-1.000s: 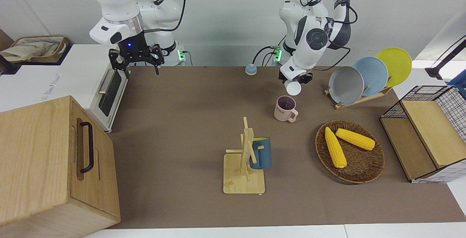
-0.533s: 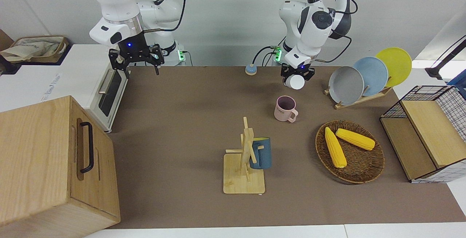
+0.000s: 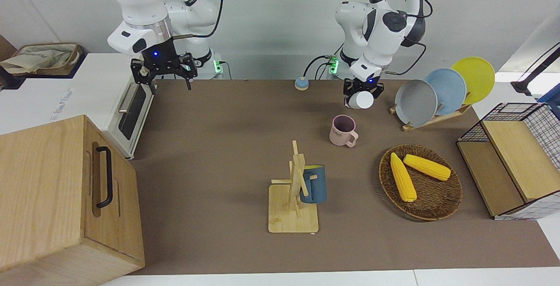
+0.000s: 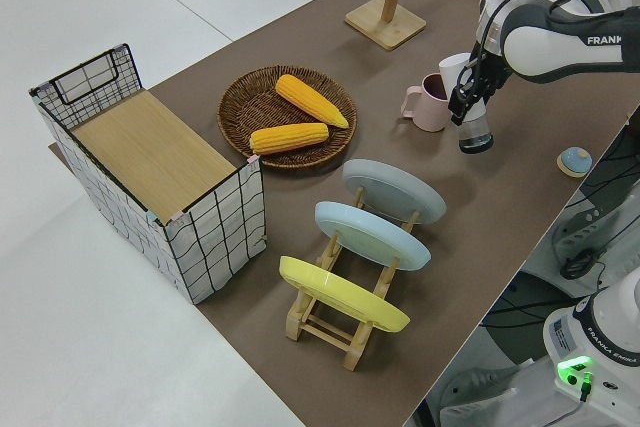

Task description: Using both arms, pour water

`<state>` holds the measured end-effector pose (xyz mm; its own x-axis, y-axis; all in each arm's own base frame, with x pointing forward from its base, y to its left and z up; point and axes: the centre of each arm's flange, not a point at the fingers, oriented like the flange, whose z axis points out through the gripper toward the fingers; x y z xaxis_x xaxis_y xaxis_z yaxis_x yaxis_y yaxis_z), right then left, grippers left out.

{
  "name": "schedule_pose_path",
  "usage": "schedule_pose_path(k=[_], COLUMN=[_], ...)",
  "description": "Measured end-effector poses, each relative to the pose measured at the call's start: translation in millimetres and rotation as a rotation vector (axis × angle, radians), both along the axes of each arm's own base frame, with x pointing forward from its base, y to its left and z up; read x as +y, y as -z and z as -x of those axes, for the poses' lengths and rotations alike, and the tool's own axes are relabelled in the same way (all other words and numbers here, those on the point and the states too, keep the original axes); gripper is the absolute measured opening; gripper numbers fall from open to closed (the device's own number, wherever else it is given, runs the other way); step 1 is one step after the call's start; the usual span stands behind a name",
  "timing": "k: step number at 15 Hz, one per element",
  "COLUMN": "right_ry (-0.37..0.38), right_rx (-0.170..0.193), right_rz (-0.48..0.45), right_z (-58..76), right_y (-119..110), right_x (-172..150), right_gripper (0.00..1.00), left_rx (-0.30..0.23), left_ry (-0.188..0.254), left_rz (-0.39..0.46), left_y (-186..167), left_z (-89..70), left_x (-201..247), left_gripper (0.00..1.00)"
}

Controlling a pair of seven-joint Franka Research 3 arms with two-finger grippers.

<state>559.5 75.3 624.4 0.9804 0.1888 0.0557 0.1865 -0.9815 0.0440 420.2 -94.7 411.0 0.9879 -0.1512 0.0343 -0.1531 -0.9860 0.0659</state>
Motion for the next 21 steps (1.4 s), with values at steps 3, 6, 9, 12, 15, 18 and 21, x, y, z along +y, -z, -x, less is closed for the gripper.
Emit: schedule_pose_path(k=[3,6,9,12,15,18,21], right_ry=[0.000,0.000,0.000,0.000,0.000,0.000,0.000], right_rx=[0.000,0.000,0.000,0.000,0.000,0.000,0.000], right_rz=[0.000,0.000,0.000,0.000,0.000,0.000,0.000], right_z=[0.0,0.0,0.0,0.0,0.0,0.0,0.0], right_y=[0.0,0.0,0.0,0.0,0.0,0.0,0.0], right_x=[0.0,0.0,0.0,0.0,0.0,0.0,0.0], right_gripper=[0.99,0.99,0.99,0.99,0.99,0.99,0.99], left_rx=[-0.068,-0.134,-0.198,-0.256,-0.318,-0.380,-0.447], left_ry=[-0.074,-0.137,-0.190,-0.230,-0.258,-0.285,-0.313], left_rz=[0.004,-0.005,-0.003,-0.017,-0.035,-0.050,-0.058], left_y=[-6.2,-11.0,-18.0,-35.5,-64.7,-95.3,-129.8], left_z=[-13.0,-23.2,-32.0,-44.1,-63.7,-83.8,-101.7], left_x=[33.2,65.6,88.2,110.9,130.7,149.3,165.6], left_gripper=[0.64,0.64,0.64,0.64,0.64,0.64,0.64])
